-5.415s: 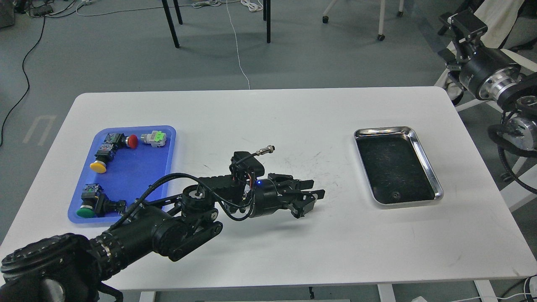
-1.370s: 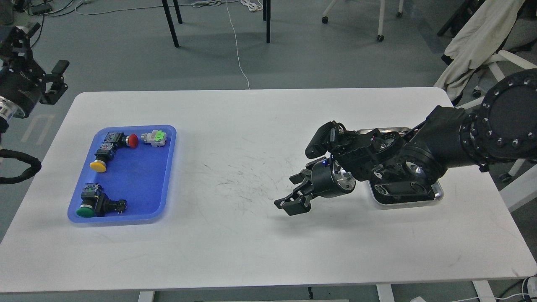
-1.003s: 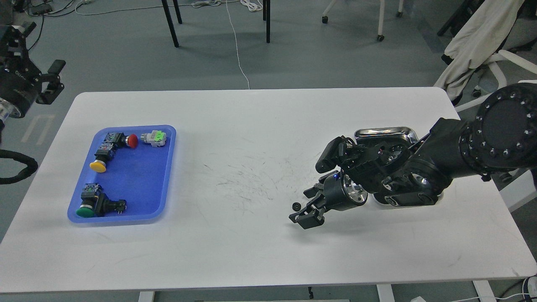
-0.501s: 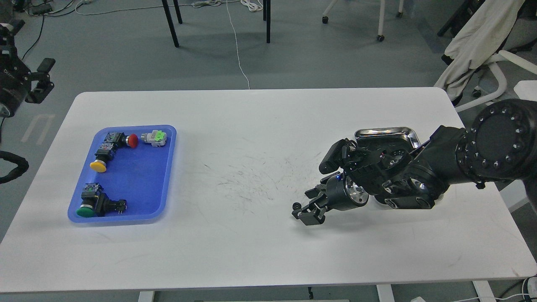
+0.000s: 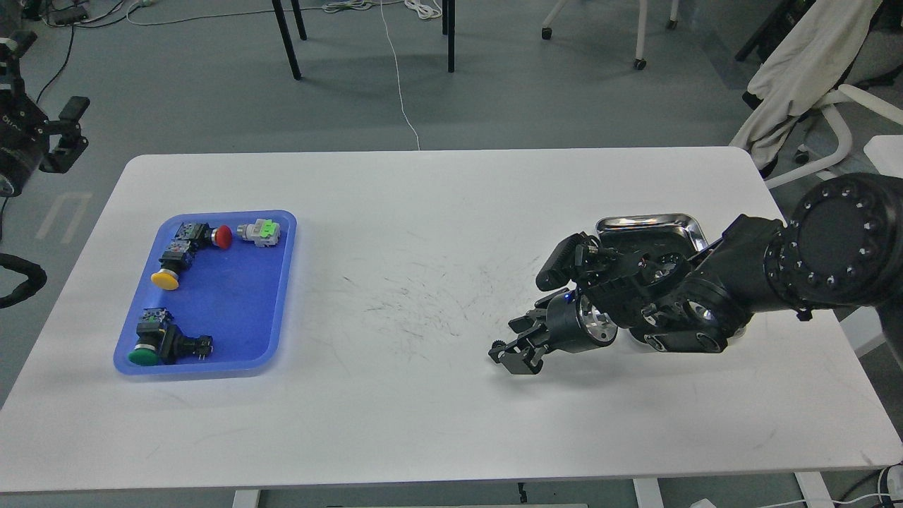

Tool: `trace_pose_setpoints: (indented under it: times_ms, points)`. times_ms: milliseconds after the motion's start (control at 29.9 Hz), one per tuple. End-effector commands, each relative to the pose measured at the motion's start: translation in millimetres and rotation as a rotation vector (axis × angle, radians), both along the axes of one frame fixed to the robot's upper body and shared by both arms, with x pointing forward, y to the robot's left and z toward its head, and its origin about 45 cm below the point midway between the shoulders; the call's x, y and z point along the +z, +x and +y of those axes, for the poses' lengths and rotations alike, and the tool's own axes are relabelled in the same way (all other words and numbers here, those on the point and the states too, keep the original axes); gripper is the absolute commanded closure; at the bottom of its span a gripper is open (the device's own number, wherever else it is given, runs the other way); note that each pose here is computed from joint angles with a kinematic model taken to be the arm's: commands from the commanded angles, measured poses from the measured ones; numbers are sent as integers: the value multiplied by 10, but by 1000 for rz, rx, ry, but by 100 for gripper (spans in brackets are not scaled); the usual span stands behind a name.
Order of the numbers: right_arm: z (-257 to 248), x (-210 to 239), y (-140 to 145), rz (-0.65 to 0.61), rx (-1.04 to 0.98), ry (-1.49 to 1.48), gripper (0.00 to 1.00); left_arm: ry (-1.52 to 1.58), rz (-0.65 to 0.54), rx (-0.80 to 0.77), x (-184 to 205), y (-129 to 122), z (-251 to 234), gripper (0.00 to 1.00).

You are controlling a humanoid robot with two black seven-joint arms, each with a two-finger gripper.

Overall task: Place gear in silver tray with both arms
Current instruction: 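Close the right gripper fingers around the black gear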

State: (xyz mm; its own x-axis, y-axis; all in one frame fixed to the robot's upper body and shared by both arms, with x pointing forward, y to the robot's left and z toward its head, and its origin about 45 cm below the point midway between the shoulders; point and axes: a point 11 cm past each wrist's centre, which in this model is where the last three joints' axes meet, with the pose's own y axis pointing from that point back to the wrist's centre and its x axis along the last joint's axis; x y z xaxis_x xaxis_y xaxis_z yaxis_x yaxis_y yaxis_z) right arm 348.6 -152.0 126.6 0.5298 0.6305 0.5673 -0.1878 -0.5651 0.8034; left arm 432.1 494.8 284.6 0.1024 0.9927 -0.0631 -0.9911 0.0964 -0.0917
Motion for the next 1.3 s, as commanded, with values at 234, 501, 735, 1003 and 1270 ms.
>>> trace_pose_setpoints:
  times_ms: [234,501,735,1003,1270]
  points:
    - [36,28,9,-6,2,13,47,-3,-1,5,1,-2,12,1]
    - [30,22,-8,-1,12,4,47,-4,0,8,-4,-10,26,1]
    - [34,15,-14,-1,11,9,47,-4,0,8,-4,-10,26,1]
    - [24,-21,-40,7,10,9,51,-5,9,11,-44,-31,37,1]
    - [14,-64,-70,11,11,12,57,-8,9,12,-51,-32,34,1]
